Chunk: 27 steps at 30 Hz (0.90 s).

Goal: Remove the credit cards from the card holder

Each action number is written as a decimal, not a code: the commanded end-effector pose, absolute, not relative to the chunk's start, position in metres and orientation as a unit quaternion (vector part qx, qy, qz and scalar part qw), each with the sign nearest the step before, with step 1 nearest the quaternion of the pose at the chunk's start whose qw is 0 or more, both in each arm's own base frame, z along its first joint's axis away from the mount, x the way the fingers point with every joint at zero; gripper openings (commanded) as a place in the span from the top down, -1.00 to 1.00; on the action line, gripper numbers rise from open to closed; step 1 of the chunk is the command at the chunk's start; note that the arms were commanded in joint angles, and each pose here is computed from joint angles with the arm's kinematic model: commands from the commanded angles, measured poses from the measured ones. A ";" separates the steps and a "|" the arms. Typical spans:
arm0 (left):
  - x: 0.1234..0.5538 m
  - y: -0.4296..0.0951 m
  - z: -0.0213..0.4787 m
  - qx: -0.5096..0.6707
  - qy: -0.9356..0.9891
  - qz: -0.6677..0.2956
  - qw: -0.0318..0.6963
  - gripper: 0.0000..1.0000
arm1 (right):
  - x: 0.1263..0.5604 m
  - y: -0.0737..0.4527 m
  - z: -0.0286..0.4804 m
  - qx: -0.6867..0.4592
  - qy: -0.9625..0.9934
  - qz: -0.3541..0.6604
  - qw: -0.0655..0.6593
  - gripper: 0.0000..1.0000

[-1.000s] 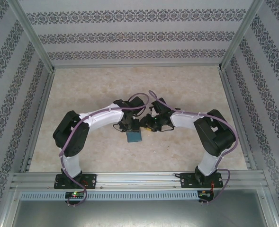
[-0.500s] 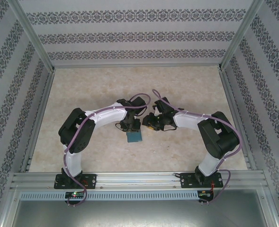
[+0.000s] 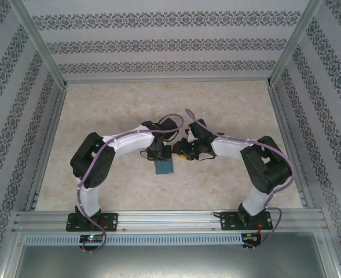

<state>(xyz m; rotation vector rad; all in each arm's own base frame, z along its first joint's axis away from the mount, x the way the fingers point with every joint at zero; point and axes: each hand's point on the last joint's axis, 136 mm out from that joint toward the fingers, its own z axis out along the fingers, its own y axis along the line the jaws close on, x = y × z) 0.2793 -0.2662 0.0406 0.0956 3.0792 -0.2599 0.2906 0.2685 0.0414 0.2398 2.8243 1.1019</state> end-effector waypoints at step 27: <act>0.271 -0.242 0.068 0.042 0.996 -0.061 0.049 0.94 | 0.287 0.260 0.022 0.065 0.944 0.320 0.050 0.75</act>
